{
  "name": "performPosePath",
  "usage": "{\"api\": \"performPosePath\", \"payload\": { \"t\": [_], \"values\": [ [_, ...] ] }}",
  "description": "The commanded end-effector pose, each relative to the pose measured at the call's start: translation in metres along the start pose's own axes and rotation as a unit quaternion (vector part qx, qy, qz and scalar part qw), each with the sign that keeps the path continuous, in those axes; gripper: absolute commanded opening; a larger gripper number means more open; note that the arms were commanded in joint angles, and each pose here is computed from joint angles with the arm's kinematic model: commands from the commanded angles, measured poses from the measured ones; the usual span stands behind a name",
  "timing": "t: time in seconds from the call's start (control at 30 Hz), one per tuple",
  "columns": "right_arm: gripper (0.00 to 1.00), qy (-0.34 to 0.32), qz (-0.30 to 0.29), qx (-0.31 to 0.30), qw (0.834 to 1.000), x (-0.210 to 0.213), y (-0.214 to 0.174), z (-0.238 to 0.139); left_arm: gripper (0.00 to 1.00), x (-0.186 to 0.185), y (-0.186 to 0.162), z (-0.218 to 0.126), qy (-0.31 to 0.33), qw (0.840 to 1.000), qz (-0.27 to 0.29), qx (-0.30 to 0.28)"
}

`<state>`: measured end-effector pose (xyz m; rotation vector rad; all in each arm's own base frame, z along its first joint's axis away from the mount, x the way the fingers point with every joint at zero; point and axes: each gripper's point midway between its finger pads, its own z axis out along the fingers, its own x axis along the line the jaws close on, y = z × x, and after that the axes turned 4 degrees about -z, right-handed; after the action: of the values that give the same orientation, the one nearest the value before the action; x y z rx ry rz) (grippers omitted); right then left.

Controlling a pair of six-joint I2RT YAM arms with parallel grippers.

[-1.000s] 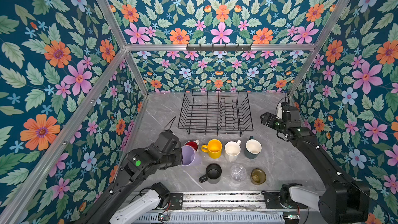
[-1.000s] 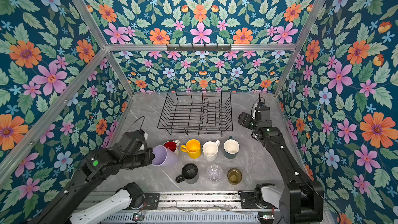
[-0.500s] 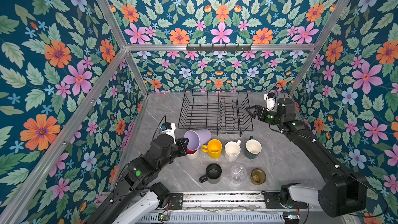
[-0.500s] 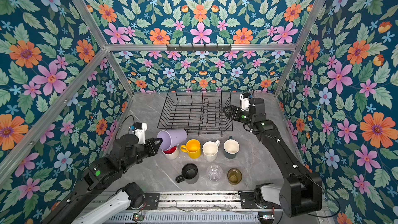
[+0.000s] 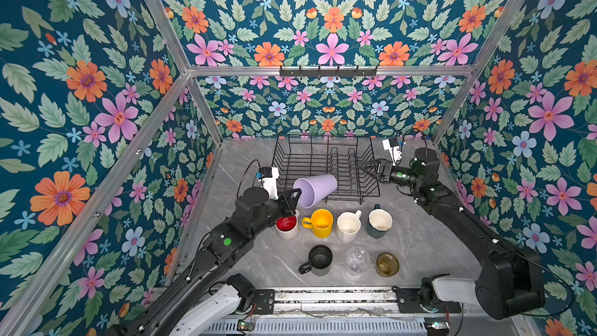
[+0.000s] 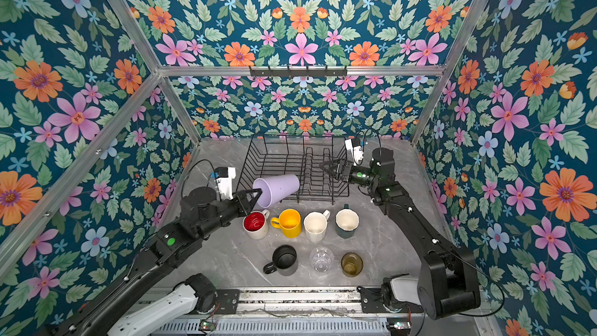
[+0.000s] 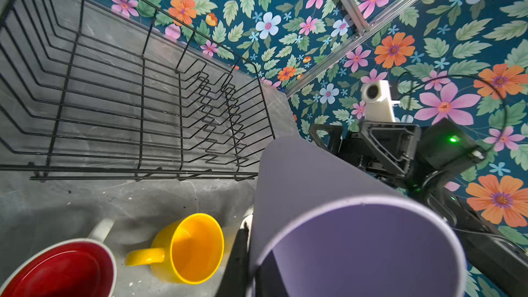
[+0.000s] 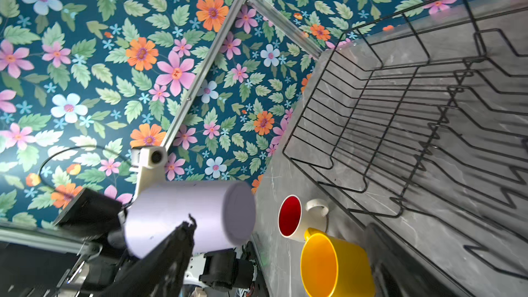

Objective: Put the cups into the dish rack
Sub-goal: 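Tilt the lavender cup sideways toward the right gripper while it approaches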

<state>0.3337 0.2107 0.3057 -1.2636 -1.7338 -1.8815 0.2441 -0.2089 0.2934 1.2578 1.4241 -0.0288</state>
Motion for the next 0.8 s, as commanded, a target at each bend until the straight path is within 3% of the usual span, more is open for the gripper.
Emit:
{"api": "performPosePath", "payload": {
  "t": [0.0,0.17,0.4,0.6,0.77],
  "values": [
    [0.94,0.033,-0.029,0.002,0.999,0.019,0.001,-0.003,0.0,-0.017,0.009,0.014,-0.061,0.998,0.002,0.013],
    [0.96,0.031,-0.032,0.012,0.999,0.018,-0.003,-0.003,0.0,-0.007,0.035,0.018,-0.14,0.989,-0.047,-0.004],
    [0.95,0.062,-0.033,0.019,0.997,0.016,0.003,0.008,0.0,-0.017,0.019,0.025,-0.223,0.973,-0.039,0.055],
    [0.95,0.113,-0.048,0.062,0.99,0.035,-0.002,0.032,0.0,-0.01,0.009,0.035,-0.241,0.965,-0.049,0.094],
    [0.95,0.131,-0.049,0.097,0.985,0.043,-0.01,0.05,0.0,-0.01,0.009,0.035,-0.248,0.963,-0.048,0.091]
  ]
}}
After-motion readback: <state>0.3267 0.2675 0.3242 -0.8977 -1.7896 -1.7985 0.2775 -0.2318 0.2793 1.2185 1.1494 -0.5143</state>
